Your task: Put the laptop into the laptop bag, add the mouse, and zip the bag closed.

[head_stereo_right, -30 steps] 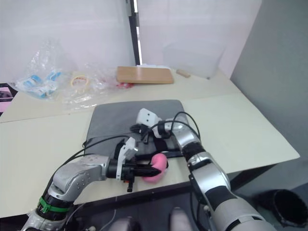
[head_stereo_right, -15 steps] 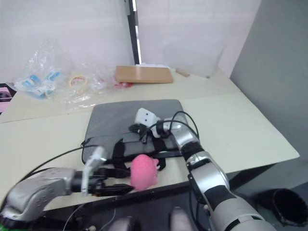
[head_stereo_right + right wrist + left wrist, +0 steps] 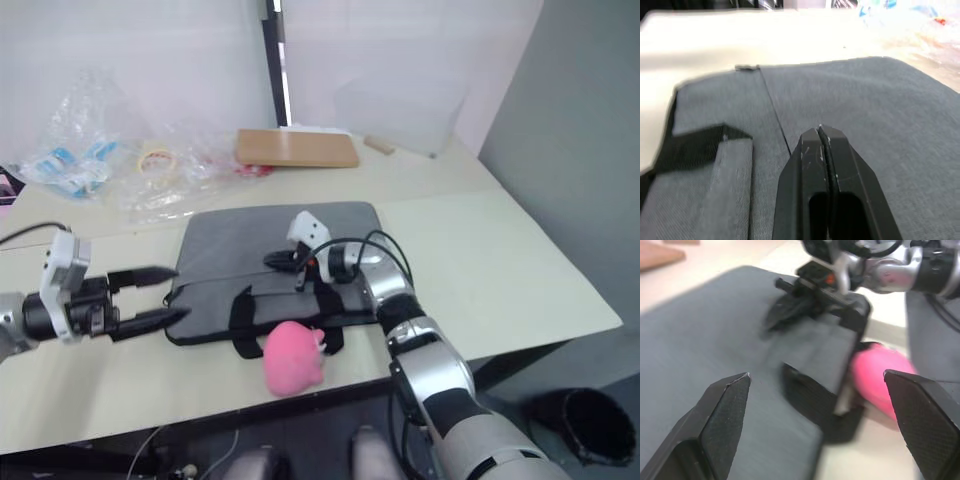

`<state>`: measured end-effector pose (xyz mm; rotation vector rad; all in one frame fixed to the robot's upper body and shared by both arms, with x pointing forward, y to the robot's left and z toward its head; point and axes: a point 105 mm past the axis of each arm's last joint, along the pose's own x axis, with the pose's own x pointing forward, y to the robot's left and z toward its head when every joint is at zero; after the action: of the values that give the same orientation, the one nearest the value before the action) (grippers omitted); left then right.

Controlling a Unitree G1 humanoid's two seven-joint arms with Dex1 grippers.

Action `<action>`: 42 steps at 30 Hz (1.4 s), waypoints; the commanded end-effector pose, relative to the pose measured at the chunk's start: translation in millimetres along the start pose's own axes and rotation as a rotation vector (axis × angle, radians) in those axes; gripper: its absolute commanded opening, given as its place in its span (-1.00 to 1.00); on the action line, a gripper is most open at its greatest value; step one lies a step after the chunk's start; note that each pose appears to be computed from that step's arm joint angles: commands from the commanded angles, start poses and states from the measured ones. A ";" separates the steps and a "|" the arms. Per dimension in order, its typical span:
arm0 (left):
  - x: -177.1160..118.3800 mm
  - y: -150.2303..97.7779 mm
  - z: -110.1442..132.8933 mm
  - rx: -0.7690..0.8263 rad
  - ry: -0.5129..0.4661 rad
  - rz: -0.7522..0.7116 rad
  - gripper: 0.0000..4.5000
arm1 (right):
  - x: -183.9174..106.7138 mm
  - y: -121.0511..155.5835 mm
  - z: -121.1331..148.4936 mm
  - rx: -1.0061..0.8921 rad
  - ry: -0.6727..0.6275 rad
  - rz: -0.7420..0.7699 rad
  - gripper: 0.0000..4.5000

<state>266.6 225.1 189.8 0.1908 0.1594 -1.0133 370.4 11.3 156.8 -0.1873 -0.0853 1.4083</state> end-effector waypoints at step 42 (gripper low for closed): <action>183.1 16.8 -63.8 0.165 0.173 -0.184 -1.00 | -75.3 123.2 -26.8 -0.466 0.421 0.596 0.99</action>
<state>377.0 86.1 129.4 0.3946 0.0847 -1.2204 240.7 -46.9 113.4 -0.8781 0.0228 1.8914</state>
